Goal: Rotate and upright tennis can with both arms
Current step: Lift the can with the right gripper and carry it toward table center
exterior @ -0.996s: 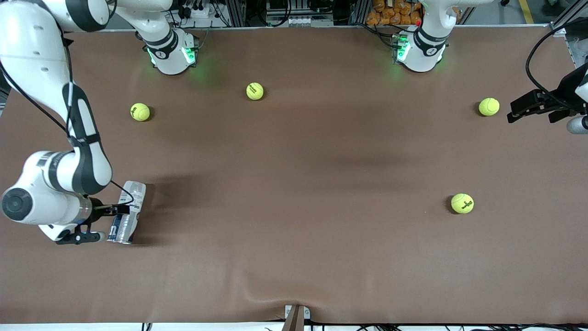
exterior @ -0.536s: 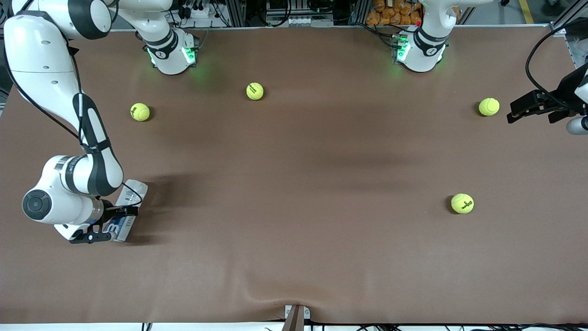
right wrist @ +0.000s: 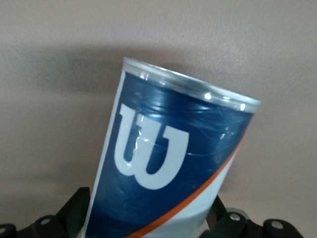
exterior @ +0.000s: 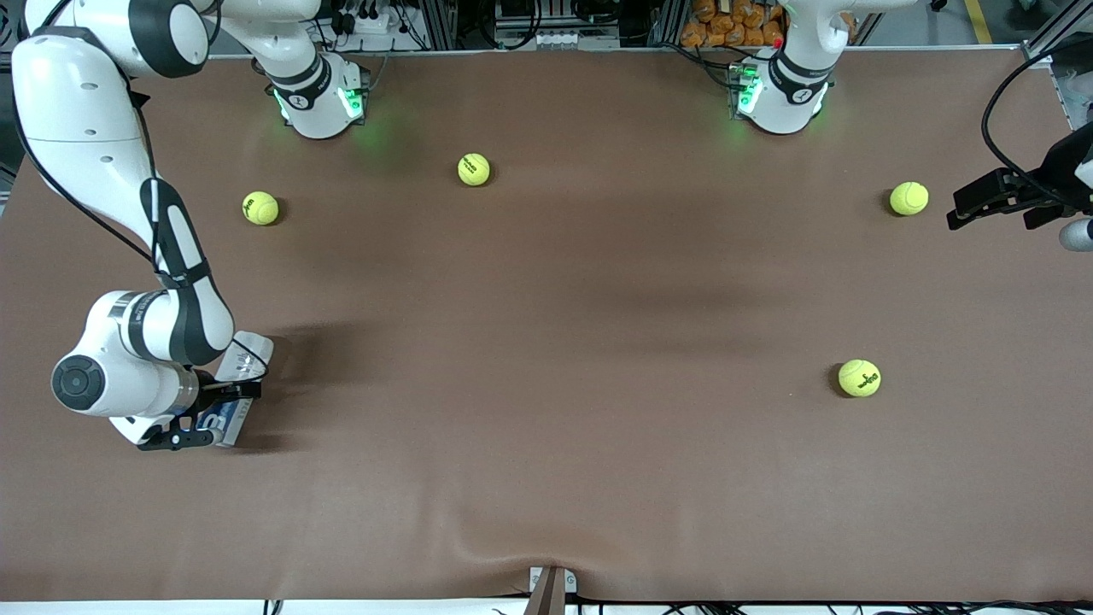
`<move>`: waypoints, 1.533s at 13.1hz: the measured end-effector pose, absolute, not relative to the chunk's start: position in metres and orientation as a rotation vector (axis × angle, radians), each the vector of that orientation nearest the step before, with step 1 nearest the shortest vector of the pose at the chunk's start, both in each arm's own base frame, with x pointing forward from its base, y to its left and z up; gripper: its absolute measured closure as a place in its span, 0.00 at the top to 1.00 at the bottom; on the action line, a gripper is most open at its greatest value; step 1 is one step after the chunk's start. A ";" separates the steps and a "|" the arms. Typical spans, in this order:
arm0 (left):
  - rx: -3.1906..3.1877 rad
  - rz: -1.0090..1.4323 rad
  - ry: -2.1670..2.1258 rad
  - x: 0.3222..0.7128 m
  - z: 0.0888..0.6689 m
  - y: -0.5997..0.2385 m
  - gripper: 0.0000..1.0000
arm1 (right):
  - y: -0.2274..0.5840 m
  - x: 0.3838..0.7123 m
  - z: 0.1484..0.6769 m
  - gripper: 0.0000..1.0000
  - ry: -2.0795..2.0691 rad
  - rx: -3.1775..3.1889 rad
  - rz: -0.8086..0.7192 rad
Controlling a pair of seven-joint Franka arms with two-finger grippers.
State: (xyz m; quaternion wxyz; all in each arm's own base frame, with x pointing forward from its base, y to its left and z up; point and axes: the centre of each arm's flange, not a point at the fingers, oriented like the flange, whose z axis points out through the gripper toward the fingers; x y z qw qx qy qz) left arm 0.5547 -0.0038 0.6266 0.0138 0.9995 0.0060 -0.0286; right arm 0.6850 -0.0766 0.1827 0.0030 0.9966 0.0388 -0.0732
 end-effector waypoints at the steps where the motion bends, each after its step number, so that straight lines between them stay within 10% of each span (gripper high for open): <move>1: 3.113 -0.089 0.019 0.555 0.627 -0.004 1.00 | -0.077 0.683 0.180 1.00 0.121 3.125 -0.241; 8: 3.113 -0.100 0.018 0.557 0.623 -0.004 1.00 | -0.067 0.684 0.185 0.76 0.215 3.129 -0.263; 15: 3.113 -0.106 0.011 0.558 0.620 -0.004 1.00 | 0.098 0.706 0.228 0.84 1.360 2.910 -0.089; 20: 3.113 -0.108 0.011 0.558 0.620 -0.004 1.00 | 0.296 0.659 0.245 0.84 1.928 2.621 0.046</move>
